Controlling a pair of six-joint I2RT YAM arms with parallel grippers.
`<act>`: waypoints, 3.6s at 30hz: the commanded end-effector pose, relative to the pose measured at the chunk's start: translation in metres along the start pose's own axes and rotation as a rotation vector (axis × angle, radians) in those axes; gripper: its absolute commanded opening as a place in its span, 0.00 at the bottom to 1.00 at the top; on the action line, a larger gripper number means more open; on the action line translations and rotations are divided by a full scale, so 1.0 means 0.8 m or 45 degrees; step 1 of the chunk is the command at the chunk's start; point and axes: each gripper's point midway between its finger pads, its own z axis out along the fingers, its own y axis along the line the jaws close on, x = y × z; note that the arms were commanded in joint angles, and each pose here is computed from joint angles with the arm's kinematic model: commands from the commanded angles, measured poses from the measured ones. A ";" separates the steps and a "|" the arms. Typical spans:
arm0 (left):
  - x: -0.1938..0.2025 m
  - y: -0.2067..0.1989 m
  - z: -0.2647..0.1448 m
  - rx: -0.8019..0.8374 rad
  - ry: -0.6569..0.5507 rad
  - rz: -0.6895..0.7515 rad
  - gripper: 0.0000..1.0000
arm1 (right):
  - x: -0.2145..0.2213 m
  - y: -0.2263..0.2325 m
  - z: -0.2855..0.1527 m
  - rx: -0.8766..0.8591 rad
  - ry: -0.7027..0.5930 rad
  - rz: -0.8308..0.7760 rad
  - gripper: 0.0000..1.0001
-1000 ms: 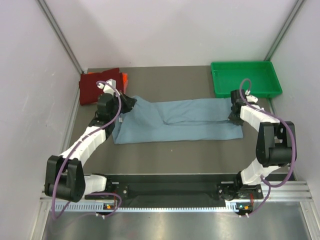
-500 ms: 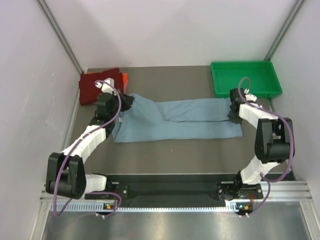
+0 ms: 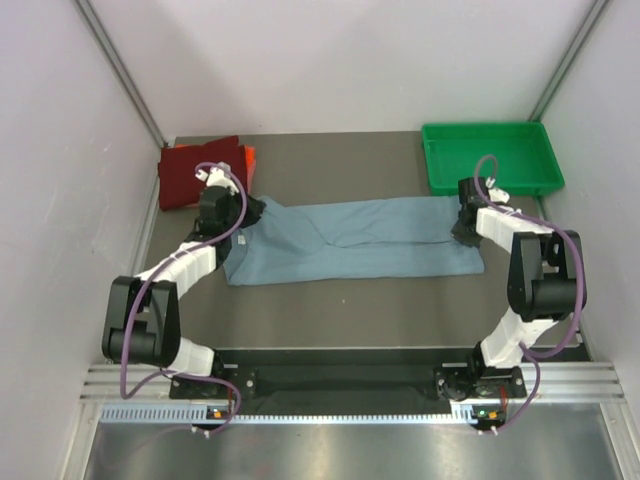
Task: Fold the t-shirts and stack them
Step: Fold the tshirt
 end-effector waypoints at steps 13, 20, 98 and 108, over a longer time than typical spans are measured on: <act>0.011 0.022 0.041 0.071 0.165 0.008 0.18 | -0.031 0.065 -0.064 -0.465 -0.114 -0.094 0.44; -0.045 0.084 0.024 -0.463 0.077 0.008 0.28 | -0.031 0.147 -0.151 -0.990 -0.226 -0.299 0.52; 0.010 0.088 -0.051 -0.480 0.237 -0.304 0.36 | 0.118 0.473 -0.172 -1.606 -0.141 -0.545 0.00; 0.016 0.094 -0.047 -0.507 0.268 -0.304 0.36 | 0.101 0.455 -0.156 -1.531 -0.162 -0.471 0.00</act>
